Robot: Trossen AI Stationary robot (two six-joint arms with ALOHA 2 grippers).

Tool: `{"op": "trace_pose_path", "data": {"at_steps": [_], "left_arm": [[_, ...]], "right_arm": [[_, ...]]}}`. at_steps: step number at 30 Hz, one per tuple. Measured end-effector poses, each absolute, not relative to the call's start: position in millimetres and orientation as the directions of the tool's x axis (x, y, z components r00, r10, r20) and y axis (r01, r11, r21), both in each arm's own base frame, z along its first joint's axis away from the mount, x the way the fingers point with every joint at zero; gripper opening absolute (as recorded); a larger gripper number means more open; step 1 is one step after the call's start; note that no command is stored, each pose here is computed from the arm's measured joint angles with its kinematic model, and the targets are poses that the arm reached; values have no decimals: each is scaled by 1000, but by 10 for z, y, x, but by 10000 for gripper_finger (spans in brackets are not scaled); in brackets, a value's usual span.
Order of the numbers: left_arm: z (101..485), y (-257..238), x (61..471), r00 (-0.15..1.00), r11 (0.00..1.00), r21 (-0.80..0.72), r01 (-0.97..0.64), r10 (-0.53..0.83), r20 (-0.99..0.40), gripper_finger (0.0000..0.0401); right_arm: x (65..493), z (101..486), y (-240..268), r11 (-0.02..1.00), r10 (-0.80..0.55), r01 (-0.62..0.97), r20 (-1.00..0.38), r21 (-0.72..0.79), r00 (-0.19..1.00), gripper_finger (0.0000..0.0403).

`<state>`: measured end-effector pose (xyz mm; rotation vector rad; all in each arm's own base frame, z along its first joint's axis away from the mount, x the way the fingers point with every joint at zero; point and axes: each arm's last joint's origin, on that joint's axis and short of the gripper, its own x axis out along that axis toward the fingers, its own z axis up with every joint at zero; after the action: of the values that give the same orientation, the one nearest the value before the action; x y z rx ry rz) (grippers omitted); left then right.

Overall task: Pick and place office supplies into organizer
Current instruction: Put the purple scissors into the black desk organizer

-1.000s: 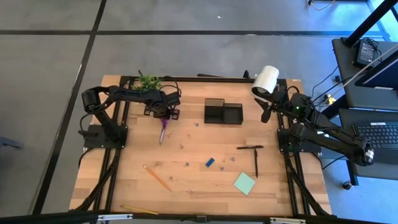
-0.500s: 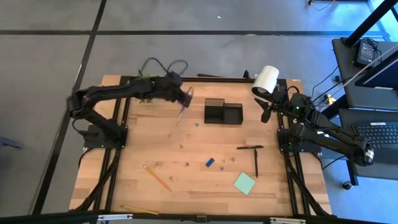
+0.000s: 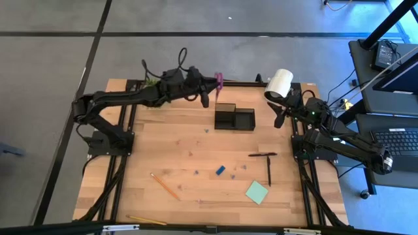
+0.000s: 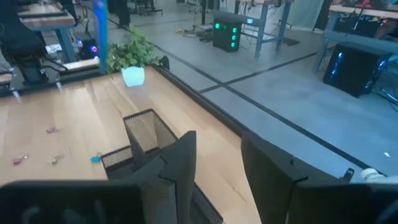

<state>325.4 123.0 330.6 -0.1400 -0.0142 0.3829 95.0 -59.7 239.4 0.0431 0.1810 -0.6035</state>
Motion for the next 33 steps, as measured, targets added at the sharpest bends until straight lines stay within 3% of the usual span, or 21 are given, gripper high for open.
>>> {"op": "trace_pose_path", "data": {"at_steps": [9,33], "left_arm": [[2856,1337,3643,947,945,-81,-317,321,37,68],[1932,1473,3974,930,942,-23,-335,327,-166,68]], "right_arm": [[952,2408,-598,823,-562,568,-168,-12,810,133],[952,2406,-599,823,-562,568,-170,-11,810,133]]}}
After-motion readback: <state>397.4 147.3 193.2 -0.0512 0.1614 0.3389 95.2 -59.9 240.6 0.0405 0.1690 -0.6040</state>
